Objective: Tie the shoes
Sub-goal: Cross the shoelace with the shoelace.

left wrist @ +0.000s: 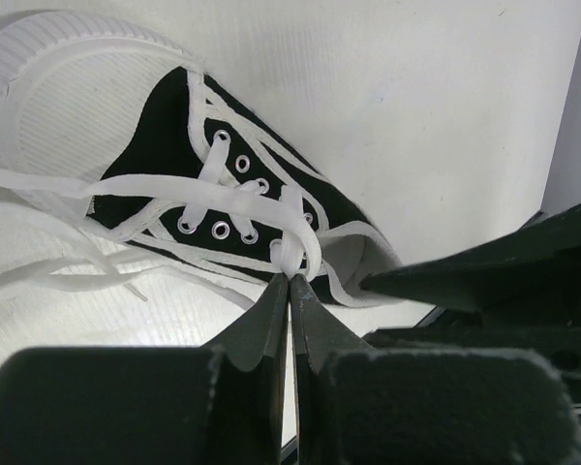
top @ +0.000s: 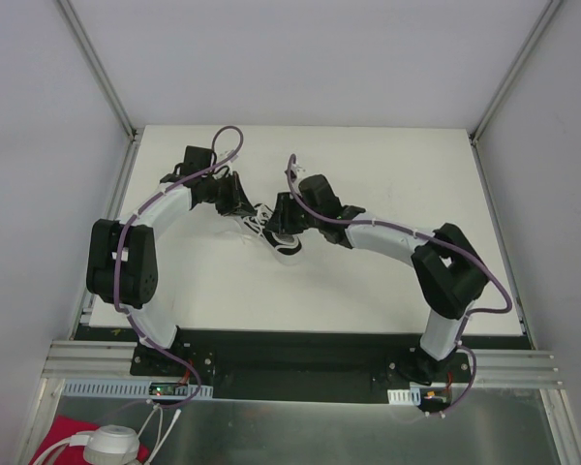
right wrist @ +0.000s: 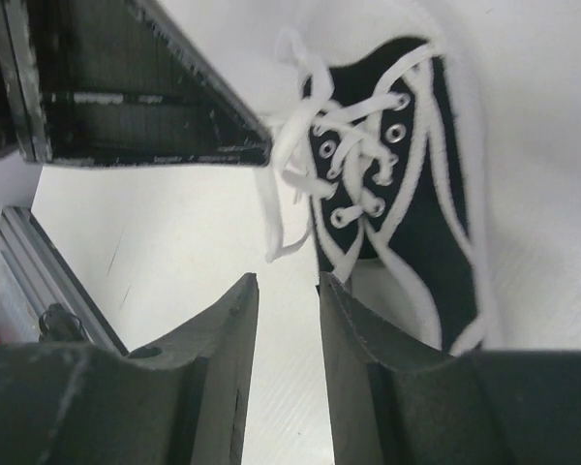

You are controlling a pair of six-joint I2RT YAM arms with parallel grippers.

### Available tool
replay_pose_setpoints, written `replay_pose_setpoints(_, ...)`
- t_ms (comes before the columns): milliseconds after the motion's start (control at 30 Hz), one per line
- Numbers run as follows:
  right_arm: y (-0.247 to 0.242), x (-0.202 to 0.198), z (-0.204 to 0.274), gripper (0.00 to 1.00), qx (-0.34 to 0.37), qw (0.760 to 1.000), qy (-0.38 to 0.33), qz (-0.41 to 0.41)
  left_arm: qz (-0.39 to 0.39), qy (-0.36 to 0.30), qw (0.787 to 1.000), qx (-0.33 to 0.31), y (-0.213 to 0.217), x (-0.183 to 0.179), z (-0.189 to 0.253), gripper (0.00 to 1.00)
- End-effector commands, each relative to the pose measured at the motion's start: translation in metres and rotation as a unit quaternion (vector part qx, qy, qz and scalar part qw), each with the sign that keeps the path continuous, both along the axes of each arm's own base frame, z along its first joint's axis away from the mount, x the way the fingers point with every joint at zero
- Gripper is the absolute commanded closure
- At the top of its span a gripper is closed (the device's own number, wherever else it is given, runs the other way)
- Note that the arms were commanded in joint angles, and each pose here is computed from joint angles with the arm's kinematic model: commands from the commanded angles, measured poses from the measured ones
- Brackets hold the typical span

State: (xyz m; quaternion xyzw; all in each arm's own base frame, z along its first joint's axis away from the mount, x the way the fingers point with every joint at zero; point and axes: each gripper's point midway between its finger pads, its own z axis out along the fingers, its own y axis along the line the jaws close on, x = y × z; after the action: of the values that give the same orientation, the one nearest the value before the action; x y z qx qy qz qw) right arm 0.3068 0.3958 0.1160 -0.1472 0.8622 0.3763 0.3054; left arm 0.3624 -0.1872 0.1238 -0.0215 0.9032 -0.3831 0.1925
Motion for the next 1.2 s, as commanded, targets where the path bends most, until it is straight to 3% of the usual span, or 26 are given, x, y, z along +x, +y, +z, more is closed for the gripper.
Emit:
replay_pose_setpoints(0, -0.007, 0.032, 0.047, 0.65, 0.031, 0.998, -0.042, -0.021, -0.013, -0.019, 1.0, -0.008, 0.001, 0.003, 0.009, 1.0)
replay_pose_setpoints(333, 0.016, 0.061, 0.061, 0.65, 0.006, 1.0, -0.015, 0.015, -0.024, -0.038, 0.999, 0.005, 0.005, 0.001, 0.011, 1.0)
replay_pose_setpoints(400, 0.017, 0.058, 0.044, 0.65, -0.018, 0.999, 0.015, 0.027, -0.026, -0.041, 0.999, 0.006, 0.005, 0.001, 0.011, 1.0)
replay_pose_setpoints(667, 0.033, 0.06, 0.038, 0.75, -0.007, 0.997, 0.06, 0.052, -0.026, -0.052, 0.998, 0.011, 0.007, 0.0, 0.016, 1.0)
replay_pose_setpoints(900, 0.04, 0.069, 0.031, 0.64, -0.002, 0.994, 0.098, 0.053, -0.025, -0.053, 0.998, 0.01, 0.006, -0.001, 0.017, 1.0)
replay_pose_setpoints(1167, 0.046, 0.08, 0.026, 0.64, 0.012, 0.989, 0.132, 0.059, -0.026, -0.06, 0.998, 0.007, 0.007, -0.001, 0.023, 1.0)
